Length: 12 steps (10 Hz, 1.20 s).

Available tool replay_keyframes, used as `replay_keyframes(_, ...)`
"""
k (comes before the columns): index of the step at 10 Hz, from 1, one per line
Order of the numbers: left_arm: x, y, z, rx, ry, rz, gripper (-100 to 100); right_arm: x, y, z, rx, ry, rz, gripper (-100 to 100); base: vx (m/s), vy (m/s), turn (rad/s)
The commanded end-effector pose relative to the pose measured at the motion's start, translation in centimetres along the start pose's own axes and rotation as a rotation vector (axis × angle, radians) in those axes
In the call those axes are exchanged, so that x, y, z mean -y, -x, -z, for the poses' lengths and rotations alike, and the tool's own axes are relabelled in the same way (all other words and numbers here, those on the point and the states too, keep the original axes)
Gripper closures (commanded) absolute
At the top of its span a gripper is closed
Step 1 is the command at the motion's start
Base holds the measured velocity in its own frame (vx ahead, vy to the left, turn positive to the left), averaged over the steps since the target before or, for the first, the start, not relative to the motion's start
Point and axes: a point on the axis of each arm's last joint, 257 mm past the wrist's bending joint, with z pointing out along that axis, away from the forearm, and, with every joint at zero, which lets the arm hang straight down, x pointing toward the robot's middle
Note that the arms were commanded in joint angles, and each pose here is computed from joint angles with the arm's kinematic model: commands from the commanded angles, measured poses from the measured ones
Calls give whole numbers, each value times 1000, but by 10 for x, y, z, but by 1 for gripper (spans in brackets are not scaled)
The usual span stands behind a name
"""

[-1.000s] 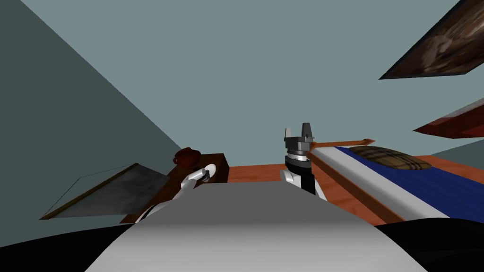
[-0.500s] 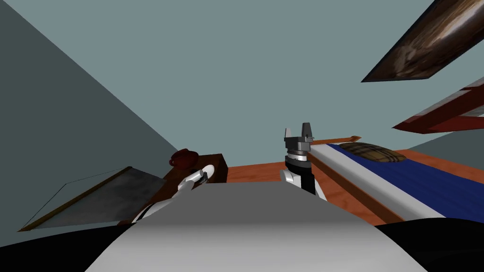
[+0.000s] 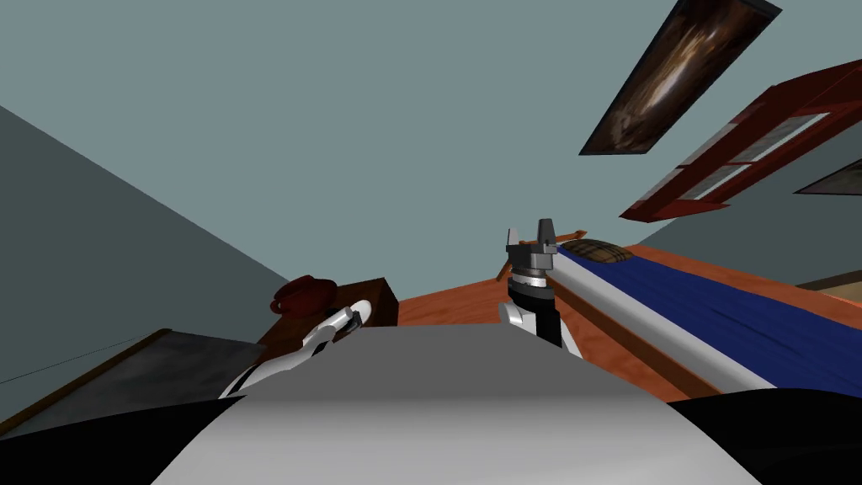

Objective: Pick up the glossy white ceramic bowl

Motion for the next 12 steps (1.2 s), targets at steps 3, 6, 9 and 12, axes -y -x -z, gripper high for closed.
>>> replay_keyframes(3, -2, 0, 0, 0, 5, 1, 100, 0, 0, 0, 0, 0, 0, 0, -4, -3, 7)
replay_keyframes(6, -1, 0, 0, 0, 3, 2, 0, 0, 0, 0, 0, 0, 0, 0, 0, 0, 0)
replay_keyframes(9, -14, -26, -2, -15, 34, -67, 100, 0, 0, 0, 0, 0, 0, 0, 51, 29, 300)
replay_keyframes(12, -20, -91, 4, -63, 36, -204, 100, 0, 0, 0, 0, 0, 0, 0, 74, 35, 403)
